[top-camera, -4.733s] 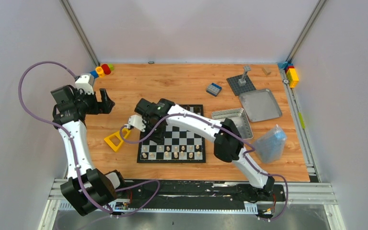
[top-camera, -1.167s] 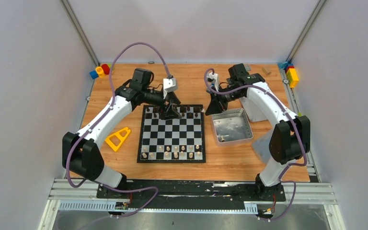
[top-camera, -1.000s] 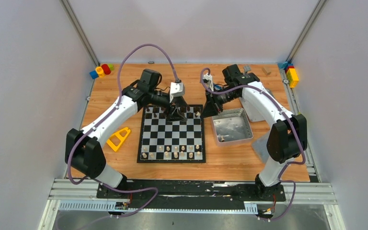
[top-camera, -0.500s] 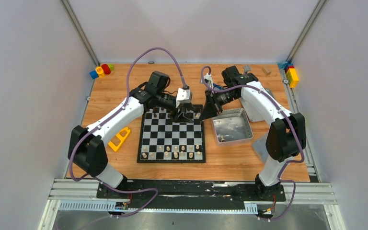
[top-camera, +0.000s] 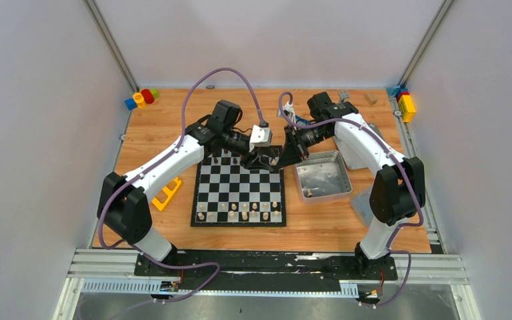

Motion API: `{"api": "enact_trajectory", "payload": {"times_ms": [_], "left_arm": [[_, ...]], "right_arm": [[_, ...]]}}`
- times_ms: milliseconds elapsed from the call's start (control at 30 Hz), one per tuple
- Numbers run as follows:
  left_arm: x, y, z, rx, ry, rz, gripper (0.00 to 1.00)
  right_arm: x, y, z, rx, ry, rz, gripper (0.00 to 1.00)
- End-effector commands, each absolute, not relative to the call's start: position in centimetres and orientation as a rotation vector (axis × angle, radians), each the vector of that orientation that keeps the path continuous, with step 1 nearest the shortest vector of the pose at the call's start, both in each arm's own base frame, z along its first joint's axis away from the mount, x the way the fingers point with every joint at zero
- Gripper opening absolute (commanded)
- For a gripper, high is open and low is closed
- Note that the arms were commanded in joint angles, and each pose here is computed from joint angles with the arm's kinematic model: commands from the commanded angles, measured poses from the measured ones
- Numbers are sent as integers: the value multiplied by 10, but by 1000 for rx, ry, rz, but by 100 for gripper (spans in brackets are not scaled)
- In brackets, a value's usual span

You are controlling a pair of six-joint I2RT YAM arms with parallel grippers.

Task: Set up the chess pieces on the board
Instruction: Place the chess piece on the chessboard.

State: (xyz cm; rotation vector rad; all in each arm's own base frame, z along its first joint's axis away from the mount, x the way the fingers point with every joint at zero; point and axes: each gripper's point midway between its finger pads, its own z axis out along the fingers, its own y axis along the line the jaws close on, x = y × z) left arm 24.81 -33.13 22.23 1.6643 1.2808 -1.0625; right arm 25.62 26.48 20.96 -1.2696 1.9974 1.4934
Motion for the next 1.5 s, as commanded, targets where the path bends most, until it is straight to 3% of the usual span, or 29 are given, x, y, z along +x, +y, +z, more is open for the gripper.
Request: {"api": "enact_trajectory", "payload": {"times_ms": [0, 267, 467, 667, 767, 1067, 1467], "left_arm": [[248, -338, 239, 1682, 1203, -1047, 51], [247, -339, 240, 1683, 1208, -1059, 38], [249, -341, 242, 1665, 1239, -1078, 18], [250, -340, 241, 1639, 1301, -1080, 0], [250, -338, 244, 1604, 1331, -1075, 0], [268, -329, 264, 1391, 1436, -1064, 0], [311, -292, 297, 859, 1616, -1254, 0]], "right_arm": [[254, 269, 222, -1282, 1934, 1526, 0], [253, 269, 222, -1278, 1937, 1529, 0], [256, 269, 221, -1265, 1966, 1510, 2], [269, 265, 234, -1243, 1976, 1407, 11], [279, 261, 245, -1210, 1981, 1359, 23], [312, 247, 284, -1069, 1949, 1201, 40], [333, 252, 318, -902, 1832, 1203, 48]]}}
